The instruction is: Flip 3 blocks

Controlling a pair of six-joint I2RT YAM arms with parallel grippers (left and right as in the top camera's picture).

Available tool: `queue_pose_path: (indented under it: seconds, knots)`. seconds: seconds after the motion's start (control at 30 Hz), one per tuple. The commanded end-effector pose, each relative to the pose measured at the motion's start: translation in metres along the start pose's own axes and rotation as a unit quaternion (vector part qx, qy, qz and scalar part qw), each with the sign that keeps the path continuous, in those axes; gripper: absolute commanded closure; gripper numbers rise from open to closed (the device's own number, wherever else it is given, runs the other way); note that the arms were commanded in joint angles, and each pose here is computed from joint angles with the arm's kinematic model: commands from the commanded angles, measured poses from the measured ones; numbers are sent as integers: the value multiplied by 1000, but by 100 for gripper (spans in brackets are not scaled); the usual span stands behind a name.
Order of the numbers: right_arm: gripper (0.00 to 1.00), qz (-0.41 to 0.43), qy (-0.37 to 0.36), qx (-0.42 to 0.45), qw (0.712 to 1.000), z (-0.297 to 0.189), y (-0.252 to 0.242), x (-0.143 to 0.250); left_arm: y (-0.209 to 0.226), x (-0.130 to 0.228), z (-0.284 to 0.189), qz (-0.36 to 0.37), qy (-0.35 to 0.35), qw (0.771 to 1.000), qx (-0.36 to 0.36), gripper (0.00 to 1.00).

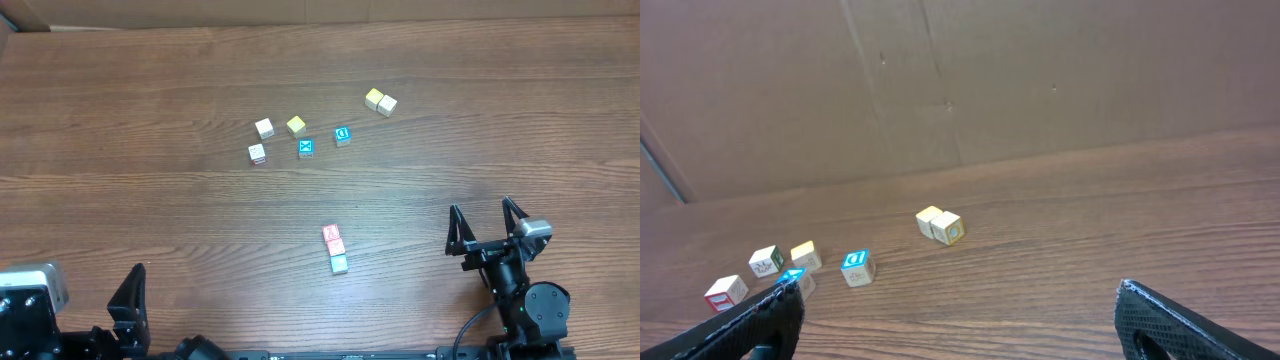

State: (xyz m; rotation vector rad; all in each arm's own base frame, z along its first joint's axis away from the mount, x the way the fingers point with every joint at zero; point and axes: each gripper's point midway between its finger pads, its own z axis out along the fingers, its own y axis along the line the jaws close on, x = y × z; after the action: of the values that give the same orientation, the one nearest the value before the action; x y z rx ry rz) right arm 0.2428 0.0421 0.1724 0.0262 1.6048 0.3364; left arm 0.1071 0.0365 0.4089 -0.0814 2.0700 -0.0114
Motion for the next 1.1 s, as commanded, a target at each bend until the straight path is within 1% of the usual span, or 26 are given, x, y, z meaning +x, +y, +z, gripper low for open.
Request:
queue_pose_path:
  seconds: [0.0, 0.8, 0.97, 1.07]
  knots:
    - [0, -3, -4, 2, 1000, 0, -1, 1, 4, -2, -4, 8, -8, 1000, -5, 0]
    - [0, -3, -4, 2, 1000, 0, -1, 1, 5, -2, -4, 9, -9, 1000, -10, 0]
    - [0, -3, -4, 2, 1000, 0, -1, 1, 11, -1, -7, -16, -9, 999, -39, 0]
    - [0, -3, -4, 2, 1000, 0, -1, 1, 11, -4, -10, -54, -19, 997, -53, 0]
